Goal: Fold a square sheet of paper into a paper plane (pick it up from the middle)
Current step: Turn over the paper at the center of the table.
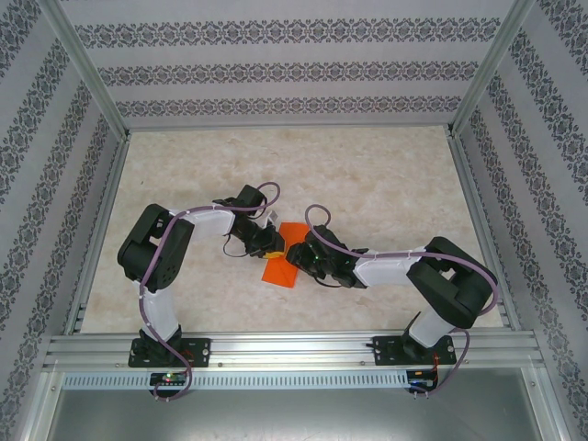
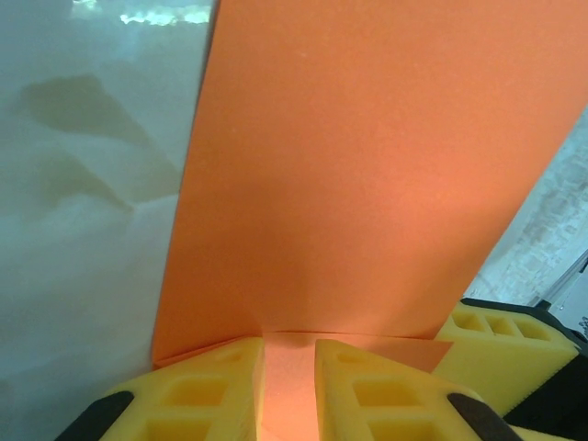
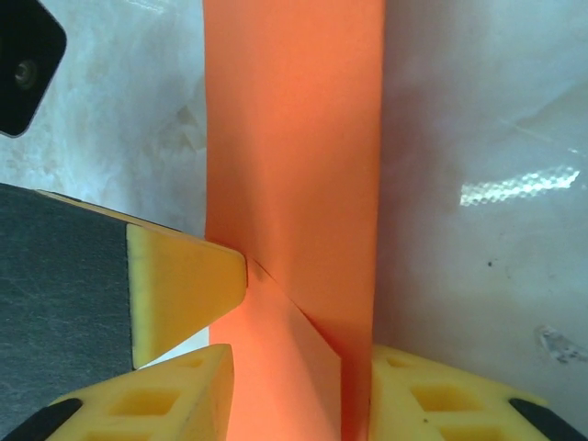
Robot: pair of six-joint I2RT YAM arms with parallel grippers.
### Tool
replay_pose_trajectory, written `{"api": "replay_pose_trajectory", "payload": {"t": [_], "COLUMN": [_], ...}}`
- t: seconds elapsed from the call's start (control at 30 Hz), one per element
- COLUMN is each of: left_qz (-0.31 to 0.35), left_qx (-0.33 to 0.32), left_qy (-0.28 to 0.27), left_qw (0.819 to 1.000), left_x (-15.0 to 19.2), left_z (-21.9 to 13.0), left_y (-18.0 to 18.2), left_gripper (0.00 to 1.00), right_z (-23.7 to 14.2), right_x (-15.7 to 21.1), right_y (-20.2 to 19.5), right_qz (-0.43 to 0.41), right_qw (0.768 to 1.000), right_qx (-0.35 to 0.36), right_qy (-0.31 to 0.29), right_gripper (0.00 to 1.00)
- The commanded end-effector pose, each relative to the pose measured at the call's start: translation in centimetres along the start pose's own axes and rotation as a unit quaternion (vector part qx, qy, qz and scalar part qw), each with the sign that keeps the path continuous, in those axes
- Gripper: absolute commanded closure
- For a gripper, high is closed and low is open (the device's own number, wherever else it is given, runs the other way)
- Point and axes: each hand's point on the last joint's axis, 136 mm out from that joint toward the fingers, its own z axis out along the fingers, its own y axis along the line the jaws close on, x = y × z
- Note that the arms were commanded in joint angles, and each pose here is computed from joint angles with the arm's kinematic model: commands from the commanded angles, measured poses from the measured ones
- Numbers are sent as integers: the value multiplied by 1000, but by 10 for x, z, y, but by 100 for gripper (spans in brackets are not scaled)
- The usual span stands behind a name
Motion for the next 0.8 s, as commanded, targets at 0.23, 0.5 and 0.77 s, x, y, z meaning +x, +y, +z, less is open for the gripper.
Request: {"api": "replay_pose_trajectory", "payload": {"t": [0.23,0.5,0.77], "left_qz": [9,6,13], "left_qx": [-5,-1,11], "left_qy": [-10,-20,-43], "left_qw": [1000,1000,999], "left_x": [-6,-8,-12], "left_z": [-3,-8,-24], "left_y": [-4,-7,-20], "left_gripper": [77,77,76], "right_z": [5,7,-3], "right_x": [6,5,0], "right_y": [8,10,15], "right_qz": [-17,-28,-40], "right_qw": [999,999,998], "right_qx": [-32,-44,-44], "right_qy": [8,2,-6], "right_gripper": [62,72,87]}}
